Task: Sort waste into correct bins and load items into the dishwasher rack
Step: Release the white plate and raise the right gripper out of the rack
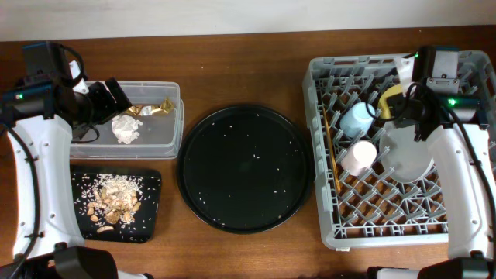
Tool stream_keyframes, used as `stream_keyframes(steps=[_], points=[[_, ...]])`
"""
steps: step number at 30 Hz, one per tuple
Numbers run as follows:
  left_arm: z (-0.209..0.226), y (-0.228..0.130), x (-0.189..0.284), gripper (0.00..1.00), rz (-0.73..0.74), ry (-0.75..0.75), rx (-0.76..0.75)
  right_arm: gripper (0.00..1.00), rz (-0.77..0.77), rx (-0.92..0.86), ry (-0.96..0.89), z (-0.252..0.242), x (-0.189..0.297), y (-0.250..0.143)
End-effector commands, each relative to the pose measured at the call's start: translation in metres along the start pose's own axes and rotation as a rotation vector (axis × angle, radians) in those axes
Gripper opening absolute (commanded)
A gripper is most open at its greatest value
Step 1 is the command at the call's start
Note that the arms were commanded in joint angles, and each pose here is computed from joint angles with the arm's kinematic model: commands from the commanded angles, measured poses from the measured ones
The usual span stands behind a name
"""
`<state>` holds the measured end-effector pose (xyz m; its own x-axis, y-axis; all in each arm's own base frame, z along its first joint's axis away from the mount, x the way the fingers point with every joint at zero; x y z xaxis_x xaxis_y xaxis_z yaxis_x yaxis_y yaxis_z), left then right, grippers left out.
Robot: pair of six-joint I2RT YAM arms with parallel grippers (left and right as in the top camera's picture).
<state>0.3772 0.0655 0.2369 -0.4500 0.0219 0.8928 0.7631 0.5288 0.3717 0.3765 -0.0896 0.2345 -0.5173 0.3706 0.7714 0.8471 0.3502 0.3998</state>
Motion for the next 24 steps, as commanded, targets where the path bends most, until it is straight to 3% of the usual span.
stream_keyframes(steps=[1,5,24], points=[[-0.001,0.002,0.003,0.99,-0.007,-0.008,0.004,0.98,-0.179,-0.080,0.282,0.046,0.014,0.035],[-0.001,0.002,0.003,0.99,-0.008,-0.008,0.003,0.98,-0.256,-0.144,0.443,0.068,0.026,0.051],[-0.001,0.002,0.003,0.99,-0.007,-0.008,0.003,0.98,-0.256,-0.145,0.445,0.068,0.026,0.051]])
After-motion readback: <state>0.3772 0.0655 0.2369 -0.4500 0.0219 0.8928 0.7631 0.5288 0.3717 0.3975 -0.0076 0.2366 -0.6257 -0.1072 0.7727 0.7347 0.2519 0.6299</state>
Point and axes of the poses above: each gripper's point midway between its finger pads, its own x axis back along the fingers, its own z axis along the line the jaws close on, y = z × x, the point moved 1 cm from there along x, back along the fingers, and after that the axes turned 2 degrees about x, right-handed, at the moved point
